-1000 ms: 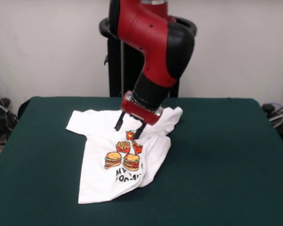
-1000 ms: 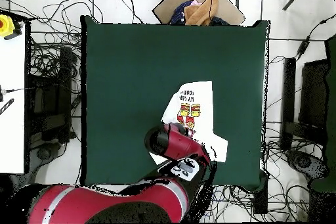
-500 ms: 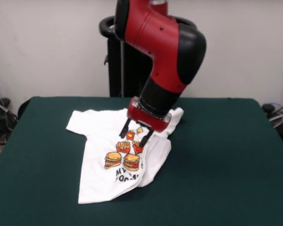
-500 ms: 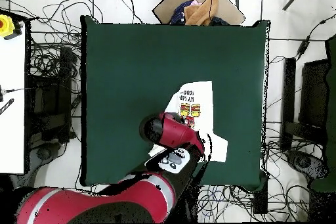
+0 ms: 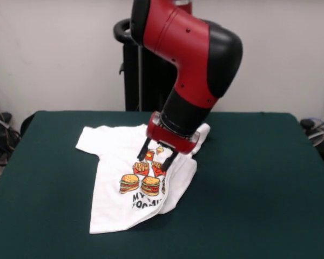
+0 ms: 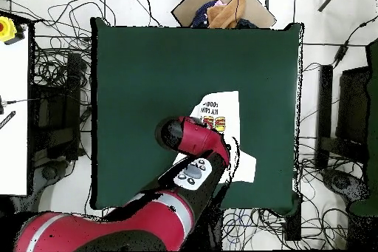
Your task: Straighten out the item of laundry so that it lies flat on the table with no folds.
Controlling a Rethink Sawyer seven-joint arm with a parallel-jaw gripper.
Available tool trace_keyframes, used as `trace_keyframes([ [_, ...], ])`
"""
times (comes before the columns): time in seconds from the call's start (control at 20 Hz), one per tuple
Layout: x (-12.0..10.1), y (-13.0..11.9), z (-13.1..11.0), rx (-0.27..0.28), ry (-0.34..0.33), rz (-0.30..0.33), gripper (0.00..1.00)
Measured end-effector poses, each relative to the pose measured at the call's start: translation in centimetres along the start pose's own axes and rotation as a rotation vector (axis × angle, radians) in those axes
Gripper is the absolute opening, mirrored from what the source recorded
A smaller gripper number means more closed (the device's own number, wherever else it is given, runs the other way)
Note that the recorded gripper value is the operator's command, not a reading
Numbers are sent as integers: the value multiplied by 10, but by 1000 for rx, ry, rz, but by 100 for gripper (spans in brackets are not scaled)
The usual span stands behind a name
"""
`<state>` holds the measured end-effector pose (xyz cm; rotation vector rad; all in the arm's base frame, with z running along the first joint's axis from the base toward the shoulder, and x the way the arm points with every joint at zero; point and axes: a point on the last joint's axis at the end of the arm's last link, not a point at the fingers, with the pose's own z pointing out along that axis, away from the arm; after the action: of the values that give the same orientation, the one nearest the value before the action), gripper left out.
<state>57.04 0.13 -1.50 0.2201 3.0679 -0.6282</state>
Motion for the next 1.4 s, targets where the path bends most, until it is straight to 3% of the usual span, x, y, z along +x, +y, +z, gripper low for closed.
trace_keyframes([
  [0.25, -12, 0, -9, 23, -36, -16, 100],
  [0.3, -15, 0, -11, 28, -45, -19, 0],
  [0.9, -33, 1, -15, 31, -79, -23, 0],
  [1.4, -22, 30, 21, 46, -50, -85, 0],
])
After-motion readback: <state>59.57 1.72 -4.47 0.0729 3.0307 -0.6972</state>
